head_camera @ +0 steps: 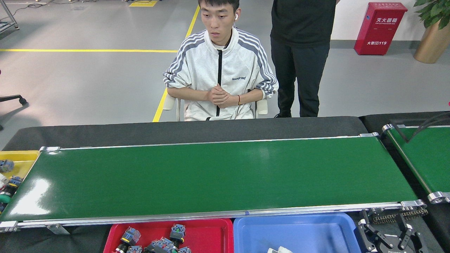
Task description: Pick switch part from conveyor to tray
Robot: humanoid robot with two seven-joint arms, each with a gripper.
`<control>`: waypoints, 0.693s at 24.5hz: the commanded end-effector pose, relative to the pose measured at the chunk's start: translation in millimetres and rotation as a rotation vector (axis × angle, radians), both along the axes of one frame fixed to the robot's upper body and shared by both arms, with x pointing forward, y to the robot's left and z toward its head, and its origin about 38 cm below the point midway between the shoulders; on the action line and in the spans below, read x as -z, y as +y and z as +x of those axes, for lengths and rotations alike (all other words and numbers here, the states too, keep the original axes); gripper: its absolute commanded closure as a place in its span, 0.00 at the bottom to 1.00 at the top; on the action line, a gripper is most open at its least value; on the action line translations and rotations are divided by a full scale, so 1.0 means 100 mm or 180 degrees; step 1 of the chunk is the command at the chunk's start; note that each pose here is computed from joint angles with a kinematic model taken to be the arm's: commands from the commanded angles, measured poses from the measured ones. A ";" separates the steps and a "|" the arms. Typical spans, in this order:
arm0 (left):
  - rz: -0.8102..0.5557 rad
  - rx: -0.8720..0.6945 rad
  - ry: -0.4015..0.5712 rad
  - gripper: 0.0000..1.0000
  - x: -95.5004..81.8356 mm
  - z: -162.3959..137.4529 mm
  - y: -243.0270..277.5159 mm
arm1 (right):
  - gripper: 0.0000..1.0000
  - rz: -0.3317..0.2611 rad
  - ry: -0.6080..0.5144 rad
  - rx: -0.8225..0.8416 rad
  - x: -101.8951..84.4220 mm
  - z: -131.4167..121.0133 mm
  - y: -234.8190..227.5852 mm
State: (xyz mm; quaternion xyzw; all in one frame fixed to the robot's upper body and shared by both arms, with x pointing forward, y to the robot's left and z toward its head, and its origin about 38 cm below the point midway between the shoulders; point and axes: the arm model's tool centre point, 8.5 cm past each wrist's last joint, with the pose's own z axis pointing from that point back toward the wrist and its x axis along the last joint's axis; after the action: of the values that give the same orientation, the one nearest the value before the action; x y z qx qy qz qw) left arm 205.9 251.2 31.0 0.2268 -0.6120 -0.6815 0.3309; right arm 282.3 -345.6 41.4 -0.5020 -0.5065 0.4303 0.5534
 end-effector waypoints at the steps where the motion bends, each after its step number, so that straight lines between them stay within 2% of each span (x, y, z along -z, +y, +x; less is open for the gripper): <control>1: -0.0017 -0.0118 -0.0133 0.00 -0.11 0.08 0.10 | 0.01 -0.0039 -0.0119 -0.0052 -0.12 0.02 0.00; 4: -0.0129 -0.0689 -0.0290 0.00 -0.21 0.17 0.39 | 0.01 -0.0022 -0.0121 -0.0061 -0.12 0.02 0.03; 7: 0.0072 -0.1564 -0.0477 0.00 -0.35 0.24 0.97 | 0.01 -0.0013 -0.0116 -0.0058 -0.11 0.01 0.03; 10: 0.0240 -0.2271 -0.0497 0.00 -0.35 0.22 1.38 | 0.01 -0.0008 -0.0102 -0.0056 -0.10 -0.01 0.04; 13: 0.0338 -0.2527 -0.0500 0.00 -0.36 0.13 1.60 | 0.01 0.0012 -0.0106 -0.0055 -0.10 0.00 0.06; 17: 0.0390 -0.2570 -0.0425 0.00 -0.30 0.06 1.66 | 0.01 0.0022 -0.0109 -0.0055 -0.10 0.00 0.07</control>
State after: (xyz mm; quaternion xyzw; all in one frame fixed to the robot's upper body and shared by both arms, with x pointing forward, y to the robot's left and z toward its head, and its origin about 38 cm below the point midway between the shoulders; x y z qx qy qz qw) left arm 213.0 413.3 57.7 0.5036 -0.4558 -0.5178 0.5202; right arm 279.8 -339.8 44.5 -0.4987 -0.5146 0.4295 0.5496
